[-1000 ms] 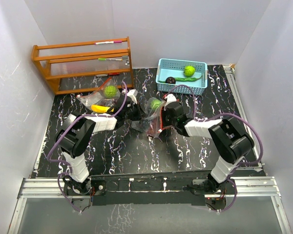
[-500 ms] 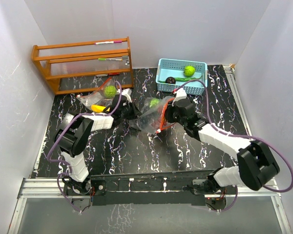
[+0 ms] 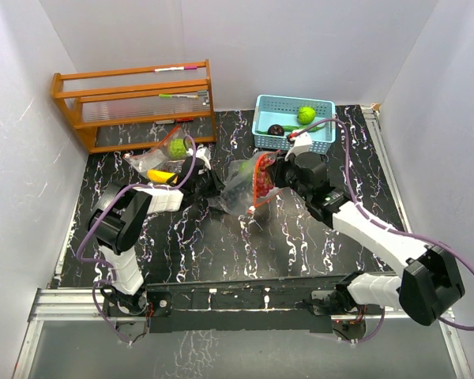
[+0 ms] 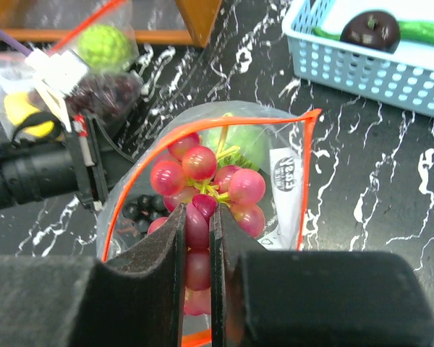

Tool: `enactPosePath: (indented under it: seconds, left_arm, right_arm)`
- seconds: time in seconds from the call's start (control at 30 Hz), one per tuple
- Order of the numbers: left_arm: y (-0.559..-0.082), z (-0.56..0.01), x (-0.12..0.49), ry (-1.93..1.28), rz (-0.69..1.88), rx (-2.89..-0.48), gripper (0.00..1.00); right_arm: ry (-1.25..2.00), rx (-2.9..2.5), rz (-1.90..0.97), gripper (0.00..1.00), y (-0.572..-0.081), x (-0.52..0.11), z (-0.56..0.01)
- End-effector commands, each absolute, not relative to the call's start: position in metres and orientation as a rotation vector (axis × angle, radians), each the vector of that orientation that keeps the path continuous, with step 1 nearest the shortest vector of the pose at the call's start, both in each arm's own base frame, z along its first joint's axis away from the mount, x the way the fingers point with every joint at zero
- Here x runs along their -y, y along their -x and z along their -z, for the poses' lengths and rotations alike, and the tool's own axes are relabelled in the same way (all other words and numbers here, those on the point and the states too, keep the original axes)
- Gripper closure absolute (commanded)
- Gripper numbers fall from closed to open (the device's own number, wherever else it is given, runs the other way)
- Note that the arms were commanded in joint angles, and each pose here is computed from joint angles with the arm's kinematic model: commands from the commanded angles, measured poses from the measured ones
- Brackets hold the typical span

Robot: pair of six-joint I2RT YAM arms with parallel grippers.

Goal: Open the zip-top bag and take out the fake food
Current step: Pick up the fake fruit from the zipper food storage bag, then place the fake fruit in the bin.

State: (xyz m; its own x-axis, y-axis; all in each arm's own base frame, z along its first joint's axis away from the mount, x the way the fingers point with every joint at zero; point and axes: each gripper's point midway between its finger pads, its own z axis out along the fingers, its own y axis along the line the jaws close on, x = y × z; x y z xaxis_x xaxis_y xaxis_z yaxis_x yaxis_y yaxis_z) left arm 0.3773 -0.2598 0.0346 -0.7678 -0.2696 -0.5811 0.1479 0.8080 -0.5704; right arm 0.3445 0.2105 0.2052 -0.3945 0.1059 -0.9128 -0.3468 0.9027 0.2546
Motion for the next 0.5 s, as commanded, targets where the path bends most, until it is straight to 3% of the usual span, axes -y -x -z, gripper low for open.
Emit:
enactPosePath:
  seconds: [0.0, 0.27, 0.47]
  left_arm:
    - [-0.375, -0.032, 0.248, 0.127, 0.765, -2.326, 1.0]
    - [-0.375, -0.023, 0.246, 0.148, 0.773, -2.339, 1.0]
    - [-0.376, -0.024, 0.244, 0.139, 0.757, -2.335, 1.0]
  right_arm:
    - [0.135, -1.695, -0.521, 0.93, -0.35, -0.206, -0.292]
    - [0.096, -1.607, -0.35, 0.93, -0.361, -0.178, -0.327]
    - [0.052, -1.568, -0.204, 0.93, -0.395, -0.167, -0.334]
